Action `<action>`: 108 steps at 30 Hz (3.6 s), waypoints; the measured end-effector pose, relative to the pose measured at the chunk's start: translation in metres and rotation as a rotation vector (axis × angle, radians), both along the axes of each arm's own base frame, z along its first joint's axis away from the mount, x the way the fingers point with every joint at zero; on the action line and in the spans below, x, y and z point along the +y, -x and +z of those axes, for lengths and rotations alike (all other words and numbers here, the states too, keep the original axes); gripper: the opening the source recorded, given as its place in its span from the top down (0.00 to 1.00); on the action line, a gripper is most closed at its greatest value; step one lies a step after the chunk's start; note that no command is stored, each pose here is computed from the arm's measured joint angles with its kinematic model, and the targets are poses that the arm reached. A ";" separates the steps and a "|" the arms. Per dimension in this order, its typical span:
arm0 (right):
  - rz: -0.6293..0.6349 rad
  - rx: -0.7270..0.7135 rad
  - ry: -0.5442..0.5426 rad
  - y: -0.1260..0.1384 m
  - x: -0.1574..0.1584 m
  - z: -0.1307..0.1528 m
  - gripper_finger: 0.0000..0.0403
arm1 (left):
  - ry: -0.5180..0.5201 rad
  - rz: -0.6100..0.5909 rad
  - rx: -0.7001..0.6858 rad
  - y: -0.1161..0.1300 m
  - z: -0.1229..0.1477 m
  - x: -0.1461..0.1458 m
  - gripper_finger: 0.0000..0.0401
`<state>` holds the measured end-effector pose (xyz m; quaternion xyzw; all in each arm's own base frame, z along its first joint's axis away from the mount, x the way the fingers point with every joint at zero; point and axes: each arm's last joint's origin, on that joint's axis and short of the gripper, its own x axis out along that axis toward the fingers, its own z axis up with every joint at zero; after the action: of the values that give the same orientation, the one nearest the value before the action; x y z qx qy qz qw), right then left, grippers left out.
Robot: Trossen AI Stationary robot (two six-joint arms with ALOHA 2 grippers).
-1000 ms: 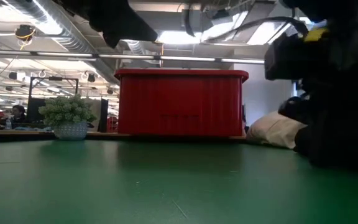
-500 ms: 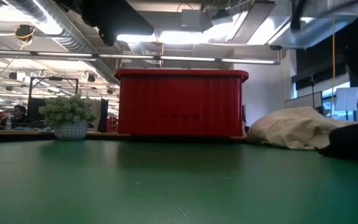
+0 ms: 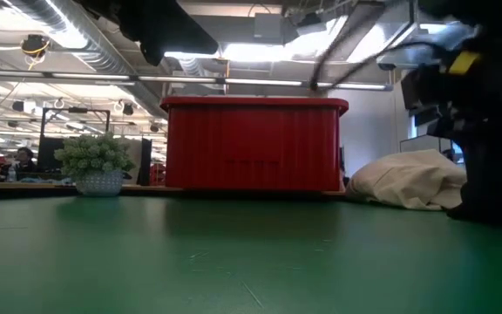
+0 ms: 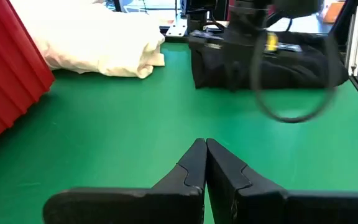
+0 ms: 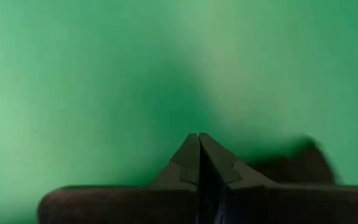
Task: Fold laundry
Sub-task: Move the folded black shirt to the bottom right of the table, then fold the green polo shirt
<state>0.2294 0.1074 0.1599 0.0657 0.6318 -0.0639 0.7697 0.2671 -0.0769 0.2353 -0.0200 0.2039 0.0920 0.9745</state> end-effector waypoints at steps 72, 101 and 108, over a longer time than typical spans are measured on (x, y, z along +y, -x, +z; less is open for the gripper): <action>-0.031 -0.649 0.504 -0.055 -0.173 0.152 0.78 | -0.153 0.182 0.723 -0.002 0.076 0.305 0.53; -0.175 -0.835 0.677 -0.058 -0.262 0.157 0.76 | -0.209 0.111 0.793 -0.025 0.064 0.285 0.77; -0.163 -0.831 0.655 -0.059 -0.265 0.154 0.76 | -0.217 0.102 0.797 -0.025 0.064 0.284 0.80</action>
<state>0.2883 -0.1571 0.3135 -0.1091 0.2137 -0.2860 0.9277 0.2922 0.2072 0.2990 0.1100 0.5531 0.1619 0.8098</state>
